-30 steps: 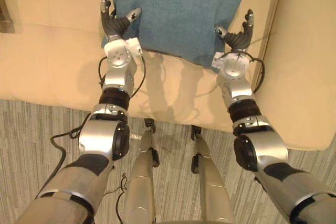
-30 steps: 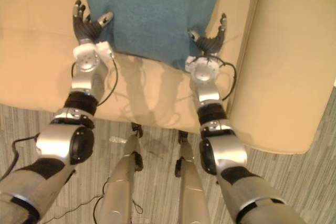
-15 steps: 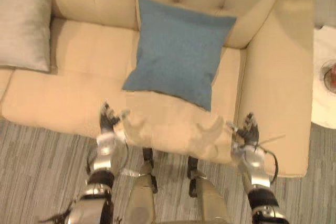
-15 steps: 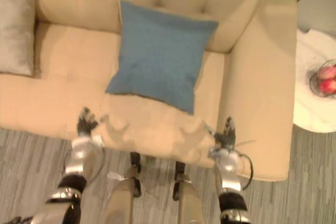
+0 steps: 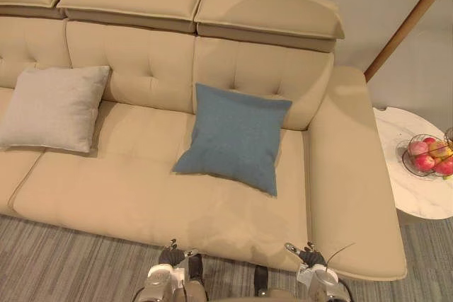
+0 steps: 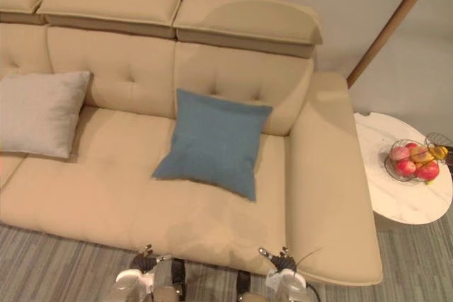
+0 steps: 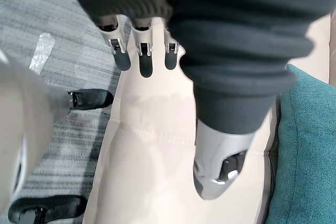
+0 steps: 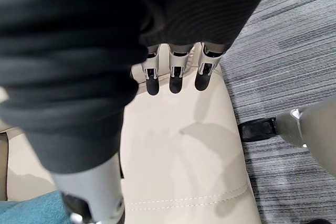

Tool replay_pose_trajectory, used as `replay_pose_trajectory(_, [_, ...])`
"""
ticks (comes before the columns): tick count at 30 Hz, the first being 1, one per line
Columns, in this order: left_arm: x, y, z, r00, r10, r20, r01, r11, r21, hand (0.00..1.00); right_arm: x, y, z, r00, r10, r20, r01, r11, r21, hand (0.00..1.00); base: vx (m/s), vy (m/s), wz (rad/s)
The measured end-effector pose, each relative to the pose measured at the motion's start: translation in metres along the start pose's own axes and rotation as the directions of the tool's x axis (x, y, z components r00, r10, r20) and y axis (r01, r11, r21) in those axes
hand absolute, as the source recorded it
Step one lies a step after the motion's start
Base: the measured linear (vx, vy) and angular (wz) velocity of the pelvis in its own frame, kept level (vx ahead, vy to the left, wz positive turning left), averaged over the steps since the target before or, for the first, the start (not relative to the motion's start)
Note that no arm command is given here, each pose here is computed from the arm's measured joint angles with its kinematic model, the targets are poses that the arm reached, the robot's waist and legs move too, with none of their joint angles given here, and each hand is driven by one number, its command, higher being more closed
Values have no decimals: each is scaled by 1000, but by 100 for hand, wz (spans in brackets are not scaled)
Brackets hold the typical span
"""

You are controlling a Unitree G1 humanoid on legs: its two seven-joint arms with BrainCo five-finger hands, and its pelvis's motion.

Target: Pick up cushions and gather them together orderly.

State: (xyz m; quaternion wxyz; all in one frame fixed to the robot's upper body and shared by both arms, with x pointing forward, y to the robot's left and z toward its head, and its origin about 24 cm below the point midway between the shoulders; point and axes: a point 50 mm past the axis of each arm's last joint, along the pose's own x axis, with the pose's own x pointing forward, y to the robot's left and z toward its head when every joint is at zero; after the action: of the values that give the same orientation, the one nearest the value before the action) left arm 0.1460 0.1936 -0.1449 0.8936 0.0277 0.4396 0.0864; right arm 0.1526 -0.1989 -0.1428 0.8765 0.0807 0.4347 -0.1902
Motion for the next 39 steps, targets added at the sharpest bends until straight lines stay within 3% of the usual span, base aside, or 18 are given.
replay_pose_trajectory(7, [5, -4, 22, 998, -4, 65, 5, 1000, -12, 0, 3, 19, 21, 997, 43, 65, -42, 999, -27, 0, -14, 42, -28])
replay_pose_trajectory(14, [4, 7, 30, 991, 85, 100, -70, 987, -147, 0, 2, 28, 29, 994, 53, 96, -50, 998, -32, 0, -74, -93, 38])
replay_pose_trajectory(19, [1, -25, 21, 998, 10, 65, -1, 990, -138, 0, 5, 30, 44, 989, 44, 142, -37, 998, -52, 0, -253, -210, -7])
replay_pose_trajectory(21, [0, -37, 18, 998, -25, 51, 32, 990, -134, 0, 1, 18, 20, 997, 6, 76, -1, 998, -57, 0, -281, -119, 49])
replay_pose_trajectory(26, [-1, -40, 16, 998, -39, 41, 43, 994, -105, 0, 1, 4, 3, 999, -52, 7, 52, 997, -58, 0, -191, 43, 12])
replay_pose_trajectory(31, [-3, -16, -2, 1000, 0, -13, 0, 999, -36, 0, -4, -7, -28, 988, -84, -128, 78, 996, -52, 0, -67, 212, -20])
replay_pose_trajectory(33, [-3, -1, -9, 999, 30, -43, -30, 1000, -2, 0, -4, -11, -31, 986, -93, -141, 86, 995, -56, 0, -11, 137, 7])
replay_pose_trajectory(39, [-4, 9, -17, 996, 48, -73, -47, 999, 23, 0, -4, -15, -30, 984, -106, -142, 102, 994, -37, 0, -45, 51, 2])
